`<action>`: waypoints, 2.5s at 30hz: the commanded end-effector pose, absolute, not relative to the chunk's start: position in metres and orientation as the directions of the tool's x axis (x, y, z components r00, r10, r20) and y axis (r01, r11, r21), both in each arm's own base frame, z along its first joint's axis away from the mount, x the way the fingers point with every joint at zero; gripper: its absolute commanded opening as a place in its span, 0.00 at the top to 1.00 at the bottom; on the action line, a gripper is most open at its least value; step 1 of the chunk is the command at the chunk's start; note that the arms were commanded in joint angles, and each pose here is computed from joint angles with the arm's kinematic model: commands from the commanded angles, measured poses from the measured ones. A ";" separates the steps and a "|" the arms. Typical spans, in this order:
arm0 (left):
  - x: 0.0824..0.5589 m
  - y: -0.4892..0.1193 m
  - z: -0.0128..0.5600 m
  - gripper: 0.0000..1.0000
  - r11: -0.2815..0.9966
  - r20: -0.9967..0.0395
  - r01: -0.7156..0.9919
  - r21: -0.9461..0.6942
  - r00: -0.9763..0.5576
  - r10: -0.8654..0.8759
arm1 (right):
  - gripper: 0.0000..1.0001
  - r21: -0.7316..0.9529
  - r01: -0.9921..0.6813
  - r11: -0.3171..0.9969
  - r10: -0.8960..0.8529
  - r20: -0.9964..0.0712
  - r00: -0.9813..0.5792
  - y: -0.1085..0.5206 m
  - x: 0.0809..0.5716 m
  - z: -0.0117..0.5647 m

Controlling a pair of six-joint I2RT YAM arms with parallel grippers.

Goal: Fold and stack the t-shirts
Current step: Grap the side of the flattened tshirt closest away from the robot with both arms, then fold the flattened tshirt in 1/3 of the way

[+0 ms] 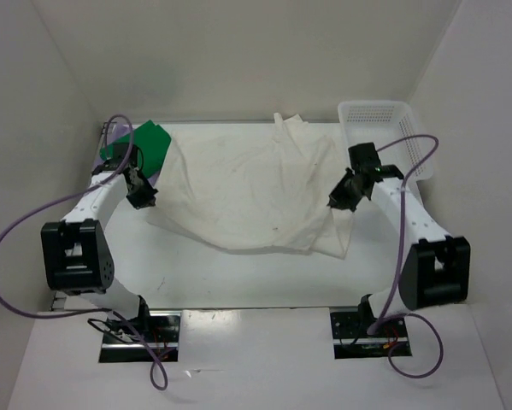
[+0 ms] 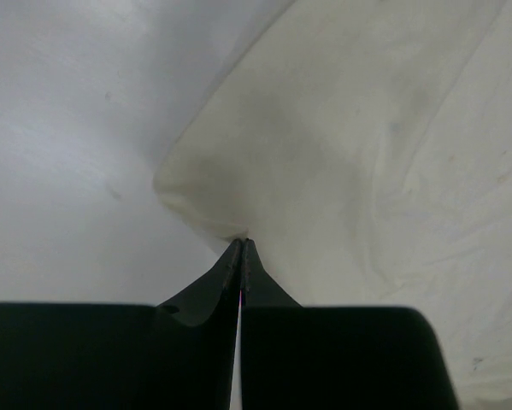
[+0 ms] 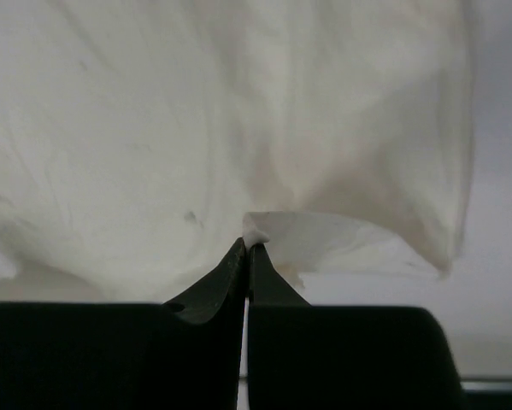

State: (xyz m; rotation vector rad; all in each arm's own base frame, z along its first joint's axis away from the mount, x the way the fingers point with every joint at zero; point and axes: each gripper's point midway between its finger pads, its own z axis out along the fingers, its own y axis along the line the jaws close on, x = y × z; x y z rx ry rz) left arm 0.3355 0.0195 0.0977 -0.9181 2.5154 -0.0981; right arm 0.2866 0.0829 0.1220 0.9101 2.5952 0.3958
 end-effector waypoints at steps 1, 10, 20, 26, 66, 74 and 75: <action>0.394 0.027 0.113 0.98 0.777 -0.491 -0.574 -0.259 -0.614 -0.618 | 1.00 0.428 0.453 0.782 0.621 -0.470 -0.628 0.068 0.383 0.160; 0.455 0.039 0.093 0.98 0.773 -0.505 -0.588 -0.238 -0.605 -0.615 | 1.00 0.353 0.496 0.793 0.607 -0.526 -0.596 0.048 0.487 0.142; 0.475 0.044 0.081 0.89 0.757 -0.530 -0.603 -0.252 -0.568 -0.629 | 1.00 0.342 0.508 0.790 0.606 -0.559 -0.566 0.043 0.524 0.126; 0.468 0.048 0.118 0.83 0.753 -0.587 -0.585 -0.301 -0.509 -0.630 | 0.99 0.385 0.479 0.789 0.609 -0.587 -0.533 0.047 0.540 0.156; 0.394 0.023 0.034 0.80 0.676 -0.408 -0.628 -0.385 -0.541 -0.735 | 0.59 0.274 0.762 0.588 0.779 -0.445 -0.441 -0.012 0.336 0.039; 0.392 0.029 0.024 0.43 0.639 -0.347 -0.630 -0.441 -0.537 -0.769 | 0.67 0.247 0.771 0.587 0.780 -0.429 -0.457 -0.012 0.344 0.025; 0.389 0.032 0.026 0.36 0.621 -0.346 -0.641 -0.451 -0.516 -0.784 | 0.67 0.262 0.766 0.587 0.779 -0.438 -0.448 -0.012 0.347 0.029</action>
